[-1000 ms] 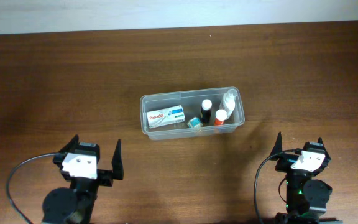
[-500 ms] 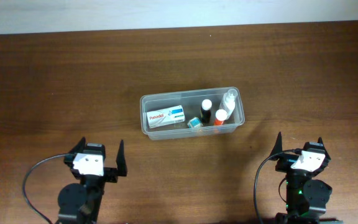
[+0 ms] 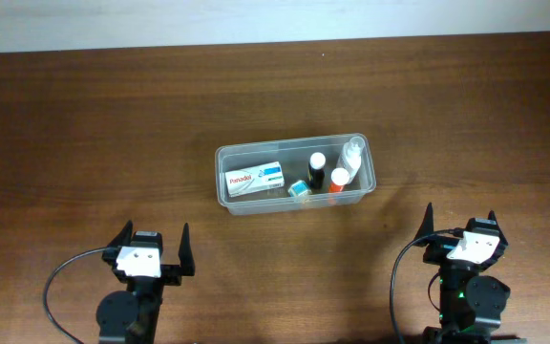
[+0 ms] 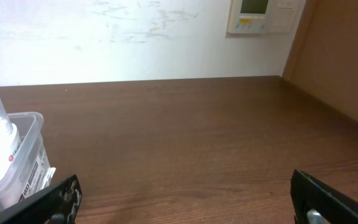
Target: Pack container
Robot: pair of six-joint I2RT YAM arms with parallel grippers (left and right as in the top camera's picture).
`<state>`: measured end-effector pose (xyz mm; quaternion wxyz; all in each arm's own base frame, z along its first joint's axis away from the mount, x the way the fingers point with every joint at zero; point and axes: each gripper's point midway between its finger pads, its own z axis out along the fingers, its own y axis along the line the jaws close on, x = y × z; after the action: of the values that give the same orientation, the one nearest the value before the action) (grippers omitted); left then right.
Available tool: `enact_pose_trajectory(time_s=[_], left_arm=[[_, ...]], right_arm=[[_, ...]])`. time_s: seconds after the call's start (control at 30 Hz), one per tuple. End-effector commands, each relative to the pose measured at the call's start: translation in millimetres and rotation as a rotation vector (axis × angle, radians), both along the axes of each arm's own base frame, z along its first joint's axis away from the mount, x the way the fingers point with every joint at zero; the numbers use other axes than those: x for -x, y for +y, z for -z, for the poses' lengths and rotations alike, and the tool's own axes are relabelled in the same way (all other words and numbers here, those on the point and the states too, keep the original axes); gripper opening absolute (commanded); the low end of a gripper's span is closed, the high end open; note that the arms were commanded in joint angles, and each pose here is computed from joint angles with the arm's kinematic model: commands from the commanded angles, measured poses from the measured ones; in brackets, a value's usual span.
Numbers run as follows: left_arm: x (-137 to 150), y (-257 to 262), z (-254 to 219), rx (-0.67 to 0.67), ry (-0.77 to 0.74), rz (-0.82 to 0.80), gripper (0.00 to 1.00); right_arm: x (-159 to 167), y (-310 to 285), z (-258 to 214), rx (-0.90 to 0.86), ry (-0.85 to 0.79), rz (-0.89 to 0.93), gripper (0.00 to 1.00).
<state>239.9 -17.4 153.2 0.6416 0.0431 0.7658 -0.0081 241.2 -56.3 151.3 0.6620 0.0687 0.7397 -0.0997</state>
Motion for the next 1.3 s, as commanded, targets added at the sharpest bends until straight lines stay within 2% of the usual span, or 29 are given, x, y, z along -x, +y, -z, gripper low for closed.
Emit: enact_pose_trajectory(time_s=[0.0, 0.47, 1.27], left_arm=[[0, 3, 2, 0.007, -0.020, -0.008, 0.99], [0, 30, 1, -0.021, -0.025, -0.123, 0.99], [0, 30, 1, -0.022, -0.025, -0.125, 0.99]], right_arm=[[1, -4, 2, 0.001, 0.002, 0.023, 0.98], [1, -4, 2, 0.001, 0.002, 0.023, 0.98], [1, -4, 2, 0.001, 0.002, 0.023, 0.98]])
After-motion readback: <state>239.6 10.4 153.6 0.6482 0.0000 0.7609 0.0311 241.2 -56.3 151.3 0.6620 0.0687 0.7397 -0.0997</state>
